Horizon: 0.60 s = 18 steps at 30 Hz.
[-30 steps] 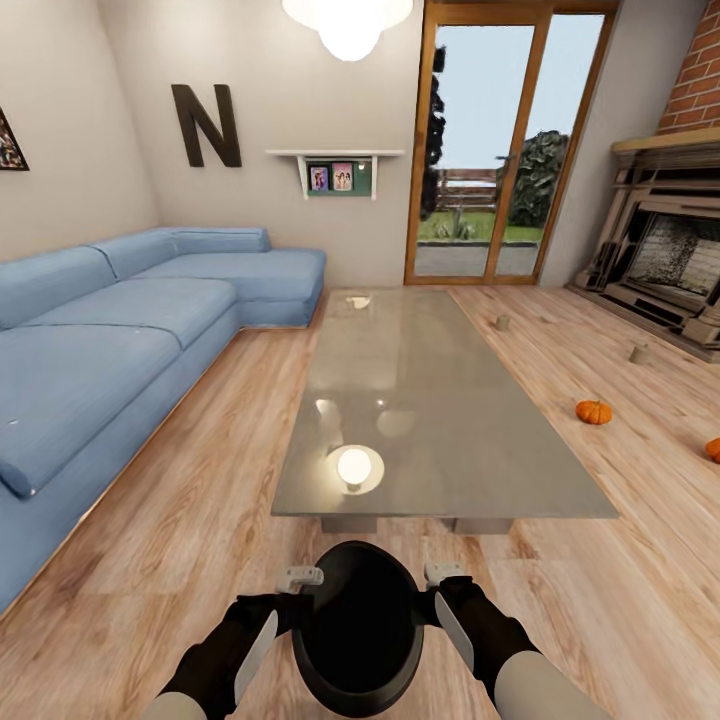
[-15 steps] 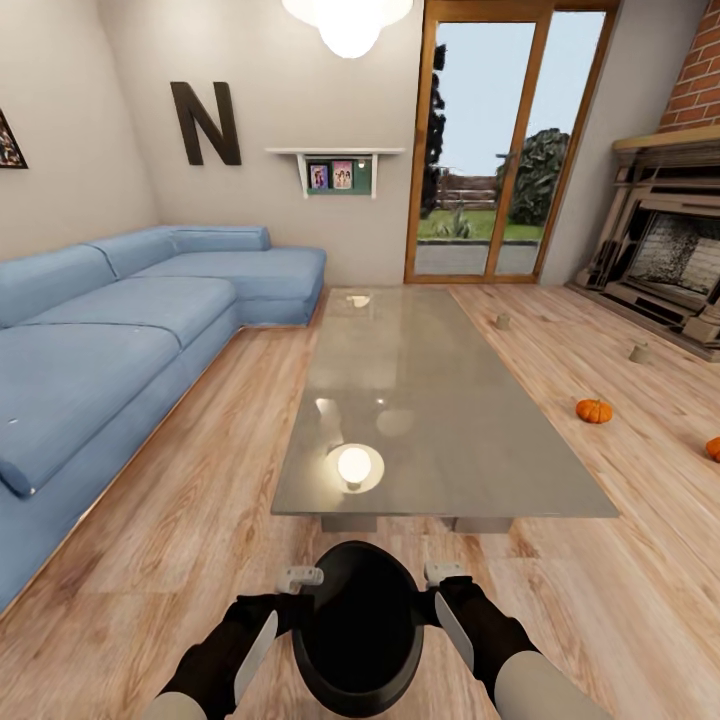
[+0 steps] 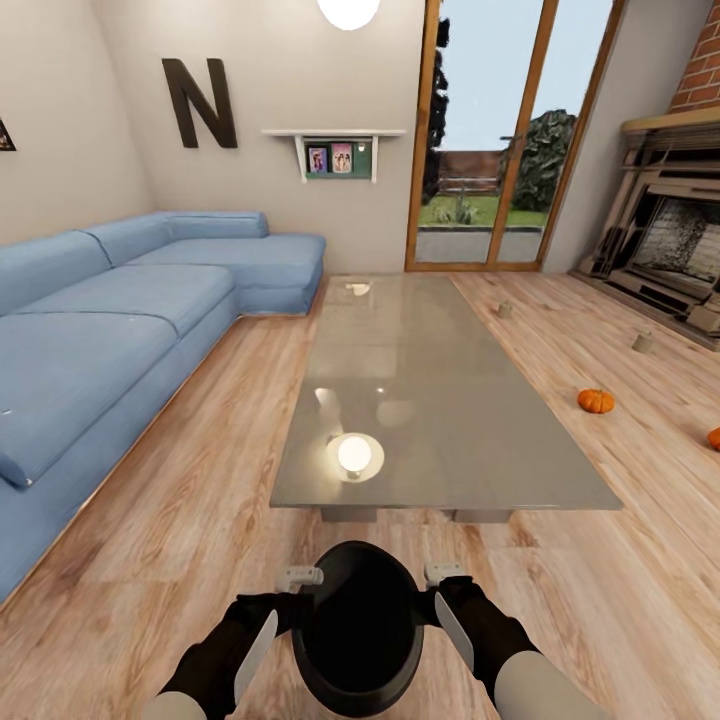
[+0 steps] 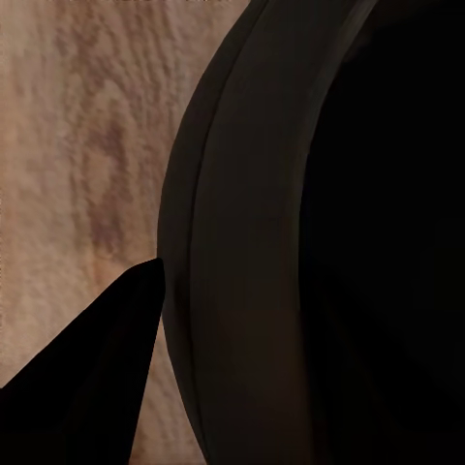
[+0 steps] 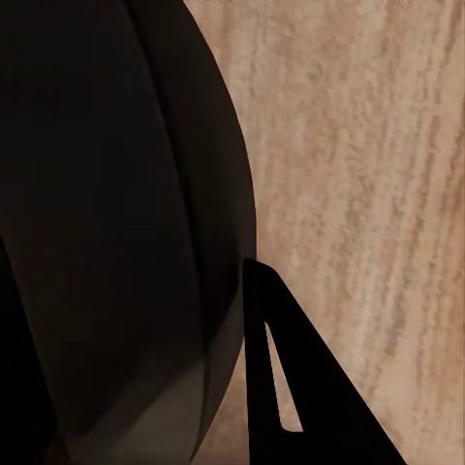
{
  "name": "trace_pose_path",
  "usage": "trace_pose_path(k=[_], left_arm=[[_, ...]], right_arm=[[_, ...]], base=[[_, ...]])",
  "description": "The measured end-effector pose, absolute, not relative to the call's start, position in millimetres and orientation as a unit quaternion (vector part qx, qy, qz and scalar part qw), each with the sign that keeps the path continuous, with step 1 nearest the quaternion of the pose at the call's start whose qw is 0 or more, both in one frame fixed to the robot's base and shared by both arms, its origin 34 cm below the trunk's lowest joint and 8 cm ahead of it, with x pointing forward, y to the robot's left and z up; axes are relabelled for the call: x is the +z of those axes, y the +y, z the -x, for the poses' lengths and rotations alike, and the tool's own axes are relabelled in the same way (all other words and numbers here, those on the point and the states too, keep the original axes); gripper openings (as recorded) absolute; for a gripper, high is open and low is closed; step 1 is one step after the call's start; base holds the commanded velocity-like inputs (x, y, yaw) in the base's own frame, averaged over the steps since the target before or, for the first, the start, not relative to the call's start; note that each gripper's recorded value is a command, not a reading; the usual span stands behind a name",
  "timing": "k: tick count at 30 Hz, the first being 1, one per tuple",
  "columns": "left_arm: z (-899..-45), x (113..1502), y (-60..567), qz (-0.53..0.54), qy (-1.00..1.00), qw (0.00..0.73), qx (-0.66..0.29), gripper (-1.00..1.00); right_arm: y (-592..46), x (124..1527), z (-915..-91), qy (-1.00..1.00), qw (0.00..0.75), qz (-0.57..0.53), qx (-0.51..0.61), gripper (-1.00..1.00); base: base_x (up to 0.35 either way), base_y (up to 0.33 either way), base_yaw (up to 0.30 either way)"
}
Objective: Place each of the two pumpkins and all three candles from the living room inside a cabinet in the living room (use any cabinet), then make sure every cabinet is closed, and position the cauldron so it is next to a table in the living room.
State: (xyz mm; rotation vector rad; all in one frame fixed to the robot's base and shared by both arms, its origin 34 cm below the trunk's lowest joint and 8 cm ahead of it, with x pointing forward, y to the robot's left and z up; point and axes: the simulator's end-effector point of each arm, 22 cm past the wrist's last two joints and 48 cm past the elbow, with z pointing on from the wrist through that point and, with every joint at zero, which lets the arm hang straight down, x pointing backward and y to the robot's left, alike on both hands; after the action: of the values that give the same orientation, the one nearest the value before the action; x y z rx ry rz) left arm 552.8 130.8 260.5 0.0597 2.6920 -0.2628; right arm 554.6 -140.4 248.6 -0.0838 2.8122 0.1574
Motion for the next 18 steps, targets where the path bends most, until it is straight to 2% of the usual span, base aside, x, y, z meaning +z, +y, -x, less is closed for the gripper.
trace_pose_path(k=[18], left_arm=[[-545, 244, 131, -0.019, 0.975, 0.201, -0.096, -1.0]], right_arm=[[-141, 232, -546, 0.987, 0.145, 0.029, 0.055, -1.0]], base=[[0.0, 0.0, 0.0]])
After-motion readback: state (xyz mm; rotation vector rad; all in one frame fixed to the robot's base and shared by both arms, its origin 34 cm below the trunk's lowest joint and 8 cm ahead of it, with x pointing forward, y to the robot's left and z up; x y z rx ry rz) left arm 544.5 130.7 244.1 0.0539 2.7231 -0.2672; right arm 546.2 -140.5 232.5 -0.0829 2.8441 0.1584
